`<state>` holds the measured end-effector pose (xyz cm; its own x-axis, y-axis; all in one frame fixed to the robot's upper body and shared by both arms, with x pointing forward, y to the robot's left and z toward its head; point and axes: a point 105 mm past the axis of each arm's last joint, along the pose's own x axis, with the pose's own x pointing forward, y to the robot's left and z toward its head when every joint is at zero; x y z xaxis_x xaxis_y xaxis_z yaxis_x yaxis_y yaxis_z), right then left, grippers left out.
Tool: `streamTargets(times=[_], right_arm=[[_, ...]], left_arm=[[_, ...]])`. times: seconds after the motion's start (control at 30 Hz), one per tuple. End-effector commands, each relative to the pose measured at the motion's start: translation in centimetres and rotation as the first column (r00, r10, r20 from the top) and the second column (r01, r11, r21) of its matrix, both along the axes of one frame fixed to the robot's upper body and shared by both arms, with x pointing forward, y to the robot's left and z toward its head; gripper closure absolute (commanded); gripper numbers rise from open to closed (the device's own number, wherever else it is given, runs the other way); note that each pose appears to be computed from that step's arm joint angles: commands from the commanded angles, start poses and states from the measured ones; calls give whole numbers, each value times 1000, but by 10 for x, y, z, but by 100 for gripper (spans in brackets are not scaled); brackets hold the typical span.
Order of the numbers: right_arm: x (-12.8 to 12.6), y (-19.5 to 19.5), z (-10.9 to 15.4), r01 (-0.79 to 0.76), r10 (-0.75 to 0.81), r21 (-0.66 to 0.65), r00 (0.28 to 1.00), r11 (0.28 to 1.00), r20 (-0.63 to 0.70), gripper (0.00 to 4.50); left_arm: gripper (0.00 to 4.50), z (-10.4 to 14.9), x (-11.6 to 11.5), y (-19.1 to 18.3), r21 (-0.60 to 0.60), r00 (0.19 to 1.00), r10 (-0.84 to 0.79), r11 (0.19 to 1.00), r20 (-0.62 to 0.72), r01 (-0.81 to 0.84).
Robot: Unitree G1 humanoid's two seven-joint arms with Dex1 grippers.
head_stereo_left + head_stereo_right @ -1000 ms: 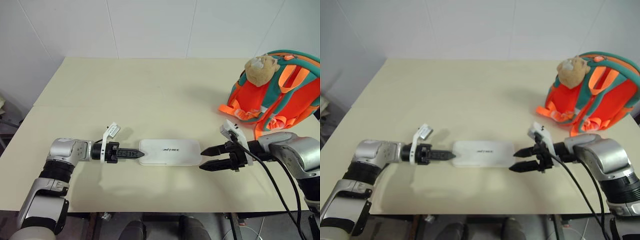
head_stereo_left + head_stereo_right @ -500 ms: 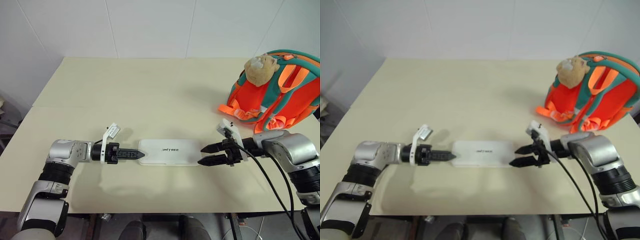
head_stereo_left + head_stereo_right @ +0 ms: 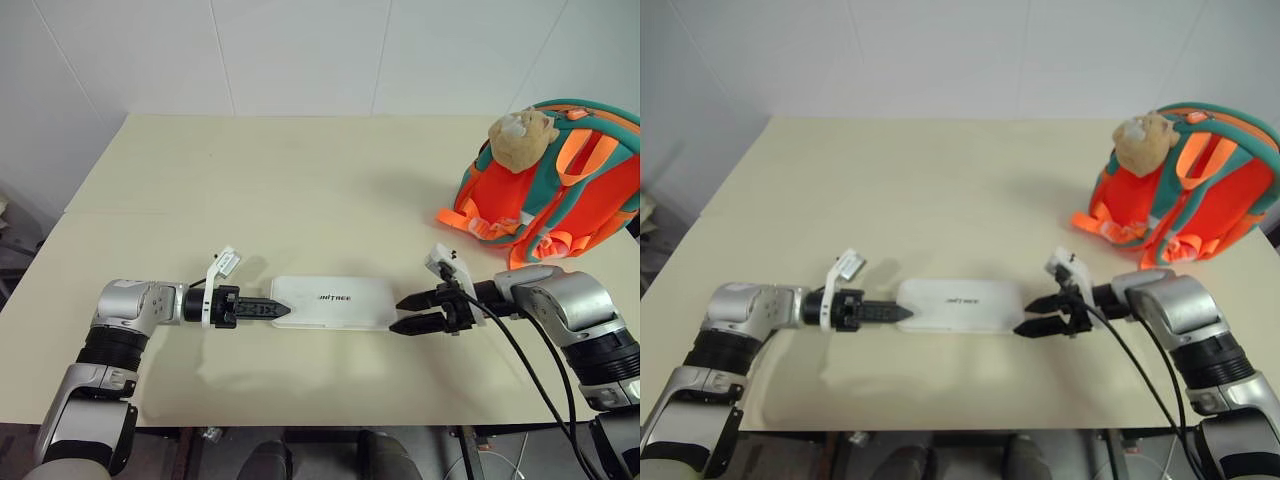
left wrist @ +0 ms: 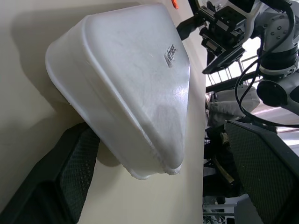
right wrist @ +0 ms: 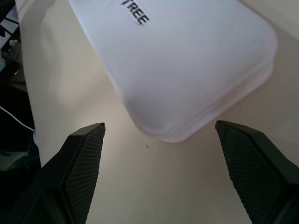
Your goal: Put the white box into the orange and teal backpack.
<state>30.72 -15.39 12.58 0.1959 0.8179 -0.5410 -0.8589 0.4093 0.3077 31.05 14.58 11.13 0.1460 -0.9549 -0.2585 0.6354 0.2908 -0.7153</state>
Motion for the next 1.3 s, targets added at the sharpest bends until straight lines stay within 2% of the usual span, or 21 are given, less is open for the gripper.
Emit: streamTargets(times=[0.03,0.53,0.83,1.13,1.2,1.3], right_arm=[[4,4,13,-19,18,14,998,1000,58,0],[4,20,15,-79,77,24,992,997,98,0],[1,8,7,-64,66,-16,993,998,93,0],[-12,-9,2,-49,52,-44,997,998,64,0],[-15,-12,0,-45,47,-46,997,998,54,0],[-22,-17,-4,-28,31,-57,999,998,42,0]], left_arm=[[3,-20,-4,0,55,999,14,998,-51,-11],[3,-25,0,-25,28,996,-30,999,-87,32],[3,-27,-3,-18,62,994,-38,997,-103,45],[280,-23,7,-20,13,993,23,1000,-115,-22],[308,-22,8,-22,2,993,25,1000,-116,-25],[315,-19,6,-25,-29,995,21,999,-101,-24]])
